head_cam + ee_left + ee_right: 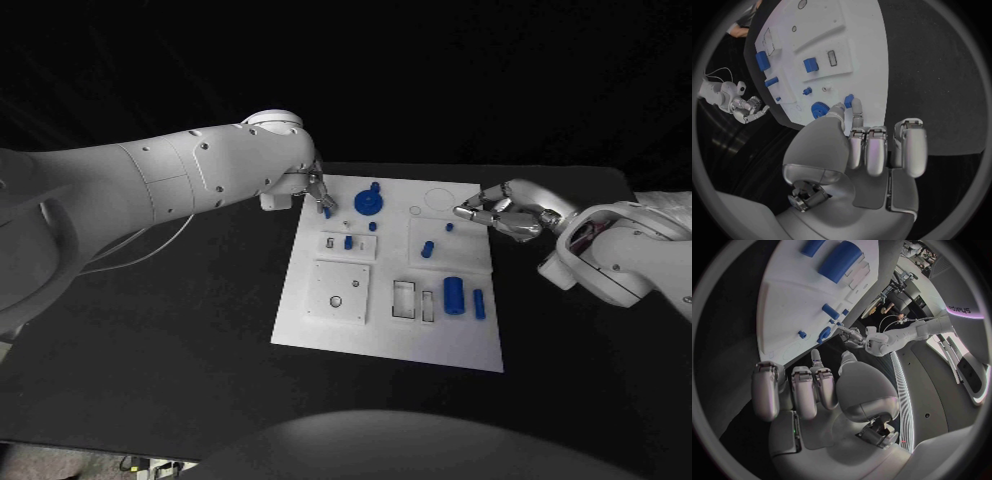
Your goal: Assemble the parts on the task board
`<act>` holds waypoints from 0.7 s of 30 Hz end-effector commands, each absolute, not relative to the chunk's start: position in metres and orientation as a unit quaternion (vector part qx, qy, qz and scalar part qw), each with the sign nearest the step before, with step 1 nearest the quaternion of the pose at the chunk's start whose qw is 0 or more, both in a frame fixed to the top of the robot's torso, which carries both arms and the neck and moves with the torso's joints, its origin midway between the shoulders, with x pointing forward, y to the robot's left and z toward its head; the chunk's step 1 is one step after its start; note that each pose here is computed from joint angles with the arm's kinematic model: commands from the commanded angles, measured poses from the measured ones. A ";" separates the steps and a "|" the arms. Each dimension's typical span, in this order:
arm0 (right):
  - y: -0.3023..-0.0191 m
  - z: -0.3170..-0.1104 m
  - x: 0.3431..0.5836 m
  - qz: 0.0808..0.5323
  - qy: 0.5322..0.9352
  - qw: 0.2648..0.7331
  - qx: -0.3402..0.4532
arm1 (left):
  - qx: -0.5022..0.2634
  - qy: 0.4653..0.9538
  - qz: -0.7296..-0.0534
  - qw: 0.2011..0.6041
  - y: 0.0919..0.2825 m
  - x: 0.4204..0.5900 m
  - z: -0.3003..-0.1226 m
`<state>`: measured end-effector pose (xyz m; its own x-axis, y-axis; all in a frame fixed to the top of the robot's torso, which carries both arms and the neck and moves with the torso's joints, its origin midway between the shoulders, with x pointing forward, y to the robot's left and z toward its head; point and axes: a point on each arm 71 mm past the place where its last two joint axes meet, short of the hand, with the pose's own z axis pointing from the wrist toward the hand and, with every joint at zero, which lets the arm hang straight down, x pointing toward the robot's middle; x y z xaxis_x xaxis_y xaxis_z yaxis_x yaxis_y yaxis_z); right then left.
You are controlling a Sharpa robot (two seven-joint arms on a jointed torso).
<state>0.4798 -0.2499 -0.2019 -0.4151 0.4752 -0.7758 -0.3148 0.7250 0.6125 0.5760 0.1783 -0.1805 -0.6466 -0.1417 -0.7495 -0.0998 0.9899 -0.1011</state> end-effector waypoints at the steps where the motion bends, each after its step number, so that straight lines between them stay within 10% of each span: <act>1: -0.249 -0.202 0.479 0.370 0.760 0.532 0.049 | -0.060 0.906 -0.037 0.416 0.175 0.576 -0.180; 21: -0.248 -0.203 0.479 0.369 0.761 0.532 0.049 | -0.061 0.909 -0.038 0.410 0.173 0.575 -0.182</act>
